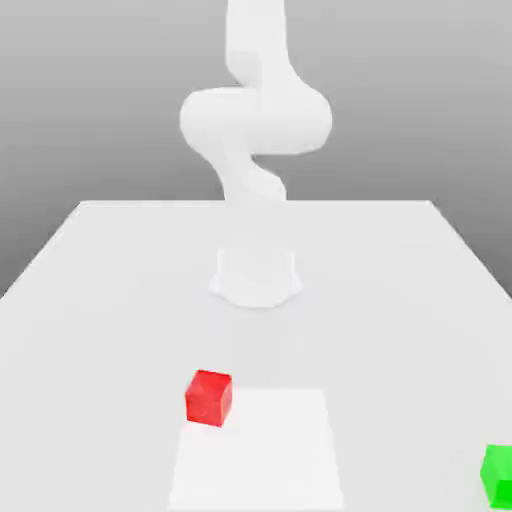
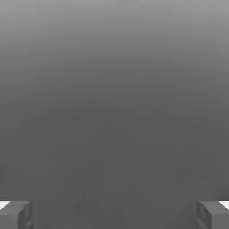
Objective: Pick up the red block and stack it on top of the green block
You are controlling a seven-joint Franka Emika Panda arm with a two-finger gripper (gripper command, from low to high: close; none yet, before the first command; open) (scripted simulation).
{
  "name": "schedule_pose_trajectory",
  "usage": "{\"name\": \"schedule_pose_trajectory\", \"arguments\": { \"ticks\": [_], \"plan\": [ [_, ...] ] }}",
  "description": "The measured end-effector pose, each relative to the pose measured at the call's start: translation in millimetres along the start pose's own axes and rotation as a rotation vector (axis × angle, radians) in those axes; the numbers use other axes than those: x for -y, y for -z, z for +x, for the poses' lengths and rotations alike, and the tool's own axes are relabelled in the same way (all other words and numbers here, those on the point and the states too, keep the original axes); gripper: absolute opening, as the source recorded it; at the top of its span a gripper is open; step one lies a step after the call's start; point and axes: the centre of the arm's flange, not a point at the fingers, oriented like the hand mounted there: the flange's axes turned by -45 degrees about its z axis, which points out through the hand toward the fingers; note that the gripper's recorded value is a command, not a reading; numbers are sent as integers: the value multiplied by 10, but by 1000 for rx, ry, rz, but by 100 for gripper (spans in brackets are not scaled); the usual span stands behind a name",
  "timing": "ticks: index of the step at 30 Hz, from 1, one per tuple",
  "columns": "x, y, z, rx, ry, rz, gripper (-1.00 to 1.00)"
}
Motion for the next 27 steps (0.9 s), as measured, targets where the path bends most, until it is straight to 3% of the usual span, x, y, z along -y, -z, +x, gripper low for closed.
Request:
{"name": "schedule_pose_trajectory", "arguments": {
  "ticks": [9,17,24,25,27],
  "plan": [
    [-357,-2025,-1083,334,-99,-46,0],
    [-626,-3143,-2879,666,-202,-94,0],
    [-663,-3640,-3519,714,-218,-102,0],
    [-663,-3688,-3572,715,-218,-102,-100],
    [-662,-3689,-3571,715,-218,-102,-100]
  ]
}}
